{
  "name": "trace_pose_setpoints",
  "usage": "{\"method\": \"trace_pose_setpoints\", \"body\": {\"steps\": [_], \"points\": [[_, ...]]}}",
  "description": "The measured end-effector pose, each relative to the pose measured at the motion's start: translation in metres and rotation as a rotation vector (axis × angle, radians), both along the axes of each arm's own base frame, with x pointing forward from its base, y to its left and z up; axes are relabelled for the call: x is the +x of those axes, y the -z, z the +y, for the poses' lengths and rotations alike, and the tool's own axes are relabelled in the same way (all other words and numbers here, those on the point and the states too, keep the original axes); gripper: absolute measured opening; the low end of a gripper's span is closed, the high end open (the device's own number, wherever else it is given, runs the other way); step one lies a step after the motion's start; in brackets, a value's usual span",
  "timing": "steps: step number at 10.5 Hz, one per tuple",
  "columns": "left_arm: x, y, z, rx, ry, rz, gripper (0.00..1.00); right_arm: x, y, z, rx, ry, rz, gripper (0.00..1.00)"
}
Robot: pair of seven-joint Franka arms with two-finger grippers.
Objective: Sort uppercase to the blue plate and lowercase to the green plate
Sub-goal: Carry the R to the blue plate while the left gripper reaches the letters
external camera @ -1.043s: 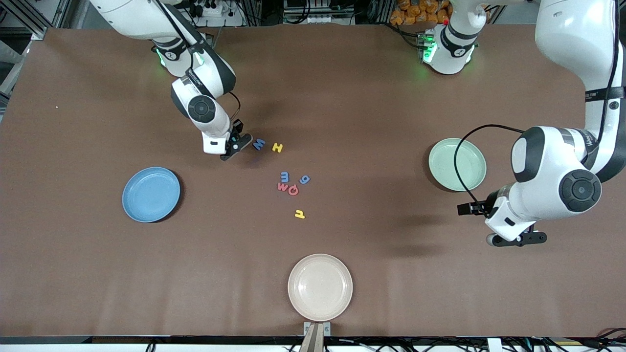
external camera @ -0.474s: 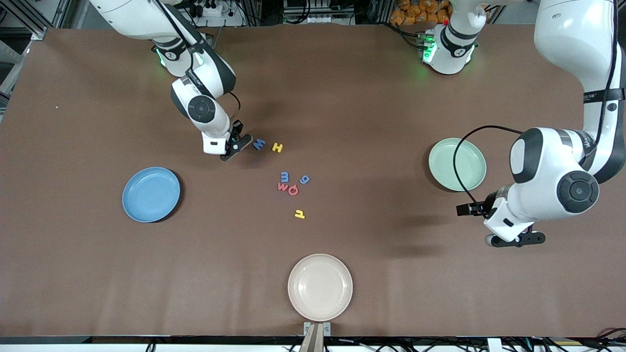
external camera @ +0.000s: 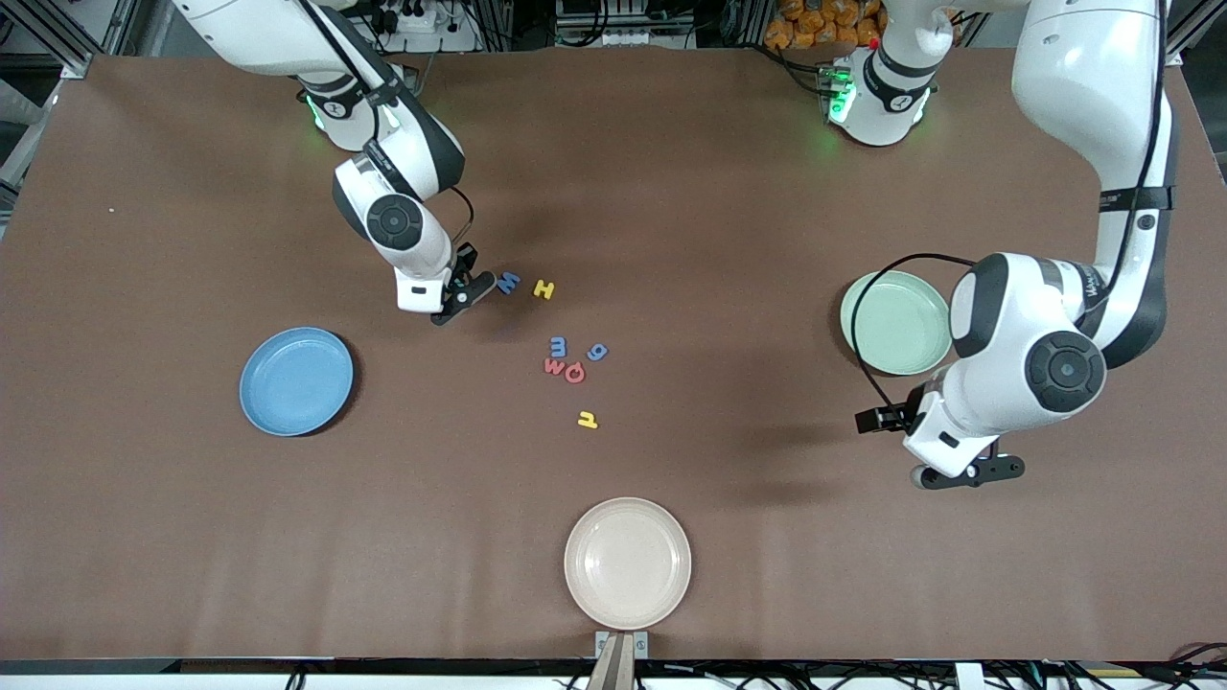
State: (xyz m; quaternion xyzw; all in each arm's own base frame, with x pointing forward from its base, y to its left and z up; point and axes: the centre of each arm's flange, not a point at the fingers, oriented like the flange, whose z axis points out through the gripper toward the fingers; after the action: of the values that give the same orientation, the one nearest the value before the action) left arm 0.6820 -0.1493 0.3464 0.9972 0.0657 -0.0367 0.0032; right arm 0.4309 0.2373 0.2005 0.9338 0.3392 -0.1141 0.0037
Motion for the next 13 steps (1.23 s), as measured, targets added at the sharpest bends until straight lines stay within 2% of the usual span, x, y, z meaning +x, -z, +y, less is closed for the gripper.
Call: {"method": "trace_pose_setpoints", "body": {"steps": [2, 4, 6, 10, 13], "points": [[-0.007, 0.001, -0.030, 0.004, -0.023, 0.002, 1.00, 0.030, -0.018, -0.015, -0.009, -0.009, 0.001, 0.29], [-0.017, 0.004, -0.065, 0.013, -0.079, 0.007, 1.00, 0.069, -0.038, -0.054, -0.018, -0.036, 0.010, 0.29], [-0.028, 0.016, -0.096, 0.025, -0.120, 0.022, 1.00, 0.097, -0.051, -0.101, -0.018, -0.063, 0.009, 0.29], [-0.070, 0.056, -0.206, 0.023, -0.180, -0.005, 1.00, 0.114, -0.040, -0.176, -0.076, -0.109, 0.003, 0.29], [-0.101, 0.082, -0.258, 0.032, -0.173, 0.002, 1.00, 0.122, -0.013, -0.215, -0.057, -0.142, -0.018, 0.29]]}}
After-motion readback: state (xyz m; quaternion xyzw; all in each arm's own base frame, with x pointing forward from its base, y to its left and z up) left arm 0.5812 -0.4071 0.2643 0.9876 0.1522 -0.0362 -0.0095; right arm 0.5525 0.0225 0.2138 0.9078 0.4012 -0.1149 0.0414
